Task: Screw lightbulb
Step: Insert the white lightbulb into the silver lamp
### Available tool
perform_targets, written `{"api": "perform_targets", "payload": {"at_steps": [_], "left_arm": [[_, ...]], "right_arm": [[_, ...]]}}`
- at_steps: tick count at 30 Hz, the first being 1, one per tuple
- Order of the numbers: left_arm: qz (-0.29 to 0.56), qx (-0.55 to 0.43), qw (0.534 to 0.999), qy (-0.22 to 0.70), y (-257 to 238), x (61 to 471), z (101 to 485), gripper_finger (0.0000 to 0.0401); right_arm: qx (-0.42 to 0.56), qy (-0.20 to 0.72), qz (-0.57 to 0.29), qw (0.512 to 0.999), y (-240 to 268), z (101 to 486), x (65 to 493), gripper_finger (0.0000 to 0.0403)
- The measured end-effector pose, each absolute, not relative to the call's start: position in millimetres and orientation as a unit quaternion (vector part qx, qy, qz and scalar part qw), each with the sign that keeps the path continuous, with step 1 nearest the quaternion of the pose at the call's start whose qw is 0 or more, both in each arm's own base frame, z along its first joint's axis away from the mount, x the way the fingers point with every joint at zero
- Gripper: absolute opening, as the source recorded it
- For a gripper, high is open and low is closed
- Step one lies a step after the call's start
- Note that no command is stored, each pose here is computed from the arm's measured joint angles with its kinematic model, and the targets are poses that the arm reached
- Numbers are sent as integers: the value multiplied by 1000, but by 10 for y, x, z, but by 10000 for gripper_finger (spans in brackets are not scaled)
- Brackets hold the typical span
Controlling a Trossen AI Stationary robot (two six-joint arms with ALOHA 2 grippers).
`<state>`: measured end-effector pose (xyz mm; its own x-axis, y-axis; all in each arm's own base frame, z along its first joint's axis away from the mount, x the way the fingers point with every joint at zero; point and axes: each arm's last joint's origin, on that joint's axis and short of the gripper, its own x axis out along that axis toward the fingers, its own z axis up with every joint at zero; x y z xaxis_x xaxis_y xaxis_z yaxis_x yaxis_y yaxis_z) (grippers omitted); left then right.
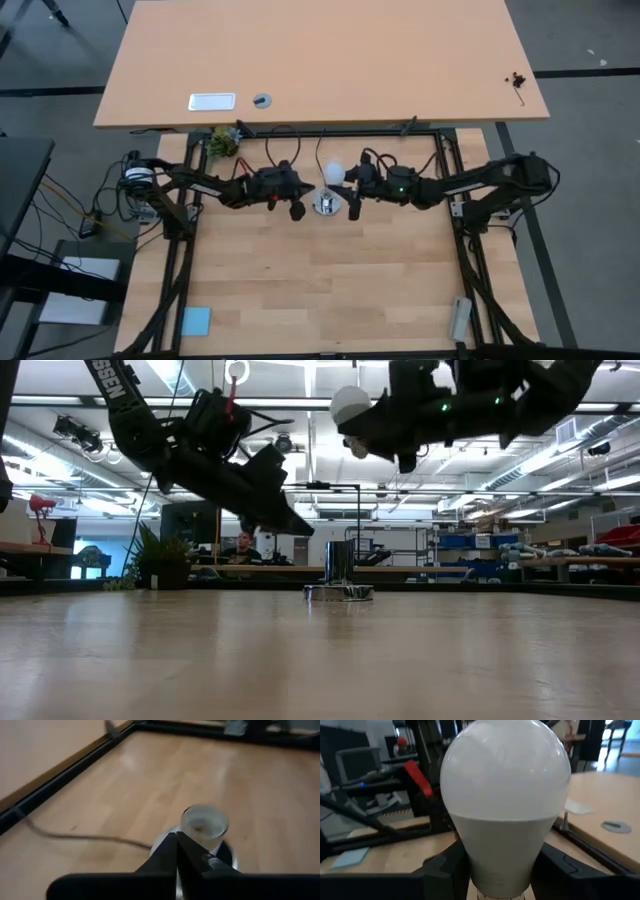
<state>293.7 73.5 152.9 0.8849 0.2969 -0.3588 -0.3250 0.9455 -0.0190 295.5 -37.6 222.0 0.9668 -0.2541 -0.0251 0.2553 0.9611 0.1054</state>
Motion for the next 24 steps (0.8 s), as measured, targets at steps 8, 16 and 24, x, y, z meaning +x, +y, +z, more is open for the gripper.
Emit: {"api": "perform_targets", "payload": {"at_steps": [8,16,24], "left_arm": [[165,-40,969,180,725,2881,1472,5],[164,-38,970,177,725,2884,1479,4],[153,-43,971,176,719,2886,1480,4]], "right_arm": [[50,-30,-141,988,-402,1711,3095,167],[57,-28,-173,983,-435,1288,3190,166],[86,-26,-190,978,-540,1105,3199,166]]}}
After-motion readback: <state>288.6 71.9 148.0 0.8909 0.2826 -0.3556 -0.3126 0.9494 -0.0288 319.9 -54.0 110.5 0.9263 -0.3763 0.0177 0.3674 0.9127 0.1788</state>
